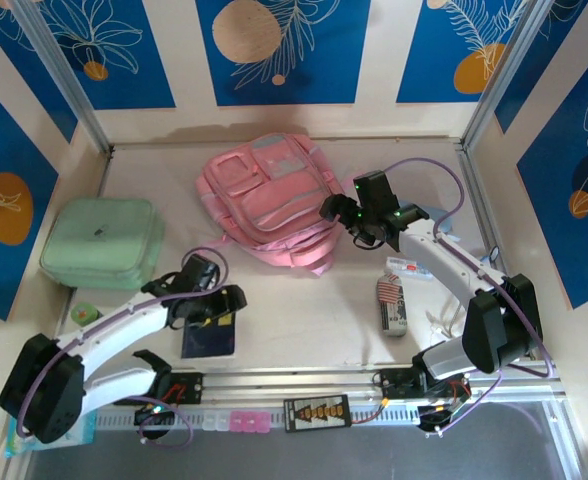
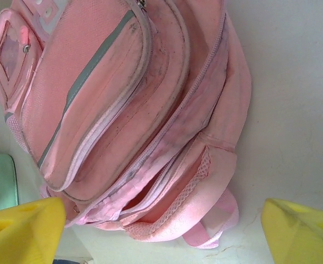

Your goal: Pack books, pencil case, and school supplies into a backpack

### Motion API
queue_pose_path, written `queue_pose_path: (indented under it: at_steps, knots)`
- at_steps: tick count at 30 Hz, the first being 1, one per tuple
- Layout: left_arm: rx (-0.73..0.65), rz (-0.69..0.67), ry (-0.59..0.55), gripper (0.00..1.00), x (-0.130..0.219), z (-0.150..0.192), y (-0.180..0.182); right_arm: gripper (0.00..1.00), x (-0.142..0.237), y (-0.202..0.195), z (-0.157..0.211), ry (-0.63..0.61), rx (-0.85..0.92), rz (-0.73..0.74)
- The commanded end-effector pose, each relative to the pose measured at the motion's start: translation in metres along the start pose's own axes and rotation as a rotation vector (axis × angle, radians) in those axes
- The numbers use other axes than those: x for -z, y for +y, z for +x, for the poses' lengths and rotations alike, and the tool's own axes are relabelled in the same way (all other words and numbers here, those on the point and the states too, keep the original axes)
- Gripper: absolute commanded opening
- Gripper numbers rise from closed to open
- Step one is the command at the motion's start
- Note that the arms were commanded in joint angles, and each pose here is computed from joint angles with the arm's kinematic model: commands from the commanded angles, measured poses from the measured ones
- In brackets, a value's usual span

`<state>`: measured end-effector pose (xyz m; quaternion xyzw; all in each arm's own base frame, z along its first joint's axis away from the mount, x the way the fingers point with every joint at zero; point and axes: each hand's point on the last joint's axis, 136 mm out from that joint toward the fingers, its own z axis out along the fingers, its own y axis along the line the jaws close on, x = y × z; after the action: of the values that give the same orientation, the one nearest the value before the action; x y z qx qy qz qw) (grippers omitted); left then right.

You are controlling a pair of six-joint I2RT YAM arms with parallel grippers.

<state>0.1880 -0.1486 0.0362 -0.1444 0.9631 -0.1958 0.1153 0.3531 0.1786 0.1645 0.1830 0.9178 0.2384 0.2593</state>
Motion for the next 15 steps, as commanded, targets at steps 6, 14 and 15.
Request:
queue_pose_path:
  at_steps: [6, 14, 15]
  knots:
    - [0.055, 0.217, 0.03, 0.9, -0.027, -0.014, -0.062, 0.92, 0.004, 0.006, -0.003, -0.014, 0.022, -0.003]
    - [-0.056, 0.194, 0.103, 0.9, -0.031, -0.02, -0.079, 0.88, 0.008, 0.026, 0.024, 0.055, 0.136, -0.05]
    - [-0.095, 0.153, 0.1, 0.91, -0.024, -0.021, -0.07, 0.87, 0.009, 0.032, 0.031, 0.07, 0.174, -0.062]
